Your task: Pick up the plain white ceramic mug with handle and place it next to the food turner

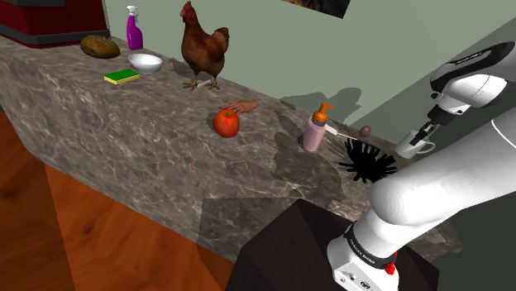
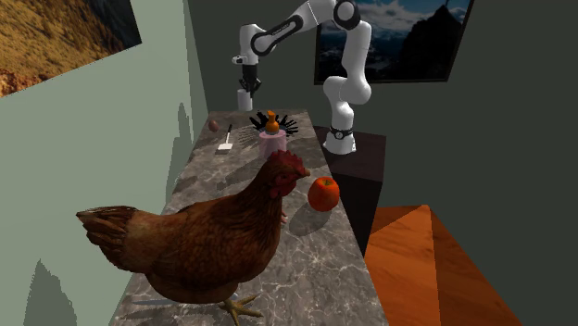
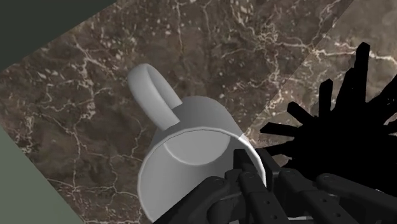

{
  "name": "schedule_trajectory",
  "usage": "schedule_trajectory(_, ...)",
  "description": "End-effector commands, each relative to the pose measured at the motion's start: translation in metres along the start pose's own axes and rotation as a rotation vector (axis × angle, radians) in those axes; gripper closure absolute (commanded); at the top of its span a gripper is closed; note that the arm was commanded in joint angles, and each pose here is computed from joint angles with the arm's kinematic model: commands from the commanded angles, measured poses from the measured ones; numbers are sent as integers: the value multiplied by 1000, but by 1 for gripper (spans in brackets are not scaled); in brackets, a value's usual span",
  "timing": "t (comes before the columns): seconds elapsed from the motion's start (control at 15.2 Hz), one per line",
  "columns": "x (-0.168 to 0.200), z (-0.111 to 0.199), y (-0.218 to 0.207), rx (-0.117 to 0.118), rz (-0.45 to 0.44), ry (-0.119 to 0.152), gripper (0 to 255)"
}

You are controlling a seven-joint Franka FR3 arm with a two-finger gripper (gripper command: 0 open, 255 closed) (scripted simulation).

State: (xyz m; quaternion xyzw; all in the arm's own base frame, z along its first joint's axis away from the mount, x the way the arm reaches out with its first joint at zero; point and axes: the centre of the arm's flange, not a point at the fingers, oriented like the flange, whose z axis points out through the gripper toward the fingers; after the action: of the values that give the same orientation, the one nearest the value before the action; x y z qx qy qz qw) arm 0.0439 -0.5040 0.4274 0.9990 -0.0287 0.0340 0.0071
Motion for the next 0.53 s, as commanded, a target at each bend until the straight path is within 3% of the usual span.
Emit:
schedule_trajectory(0.0,-1,10,0,-1,0,0,255)
schedule_trajectory(0.46,-3,47,0,-1,0,0,255)
